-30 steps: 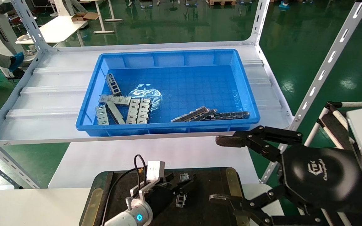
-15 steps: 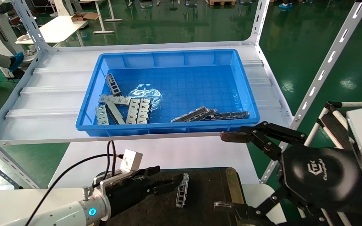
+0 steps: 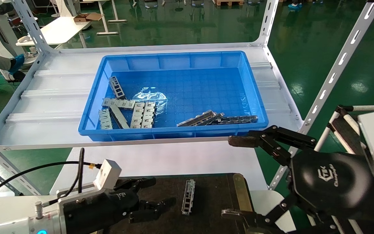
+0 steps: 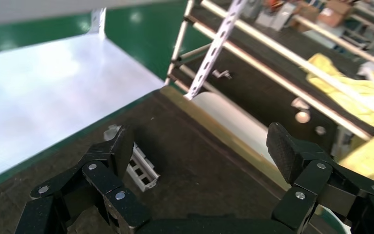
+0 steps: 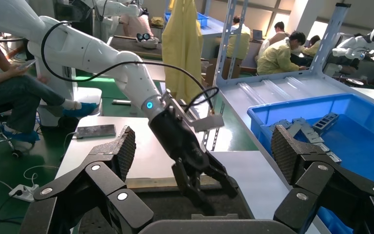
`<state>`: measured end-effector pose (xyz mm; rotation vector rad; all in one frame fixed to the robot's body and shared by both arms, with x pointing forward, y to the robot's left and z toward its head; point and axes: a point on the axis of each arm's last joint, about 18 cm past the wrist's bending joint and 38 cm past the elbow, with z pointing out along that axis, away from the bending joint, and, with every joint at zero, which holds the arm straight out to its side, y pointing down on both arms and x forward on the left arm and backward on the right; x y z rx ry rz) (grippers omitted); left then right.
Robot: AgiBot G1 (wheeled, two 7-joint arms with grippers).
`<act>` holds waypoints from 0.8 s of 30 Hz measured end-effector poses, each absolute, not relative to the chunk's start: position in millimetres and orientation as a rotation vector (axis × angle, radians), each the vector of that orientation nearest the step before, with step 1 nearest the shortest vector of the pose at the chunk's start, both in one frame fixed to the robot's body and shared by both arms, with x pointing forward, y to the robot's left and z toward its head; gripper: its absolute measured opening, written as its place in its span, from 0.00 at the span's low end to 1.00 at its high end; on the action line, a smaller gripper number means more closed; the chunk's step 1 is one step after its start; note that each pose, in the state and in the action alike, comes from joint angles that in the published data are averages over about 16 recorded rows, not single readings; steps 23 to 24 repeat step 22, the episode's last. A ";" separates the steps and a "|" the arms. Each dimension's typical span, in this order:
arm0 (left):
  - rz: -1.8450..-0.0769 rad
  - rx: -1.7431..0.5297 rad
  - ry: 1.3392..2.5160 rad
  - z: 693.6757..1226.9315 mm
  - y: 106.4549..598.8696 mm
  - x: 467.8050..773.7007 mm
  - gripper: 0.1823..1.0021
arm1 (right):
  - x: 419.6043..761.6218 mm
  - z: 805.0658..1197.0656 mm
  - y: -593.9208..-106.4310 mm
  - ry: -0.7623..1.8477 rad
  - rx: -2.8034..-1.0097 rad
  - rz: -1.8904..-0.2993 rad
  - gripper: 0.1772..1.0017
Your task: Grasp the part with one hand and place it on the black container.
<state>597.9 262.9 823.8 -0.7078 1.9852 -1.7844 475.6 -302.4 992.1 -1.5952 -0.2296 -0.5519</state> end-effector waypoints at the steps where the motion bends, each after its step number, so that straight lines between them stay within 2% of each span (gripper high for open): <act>1: -1.795 -0.681 1.992 824.5 266.3 594.4 1.00 | 475.6 992.1 -302.4 -0.230 -1.595 -0.552 1.00; 12: -1.893 -0.426 2.031 828.5 300.2 565.3 1.00 | 475.6 992.1 -302.4 -0.230 -1.595 -0.552 1.00; 24: -1.905 -0.364 2.056 830.0 312.3 558.9 1.00 | 475.6 992.1 -302.4 -0.230 -1.595 -0.552 1.00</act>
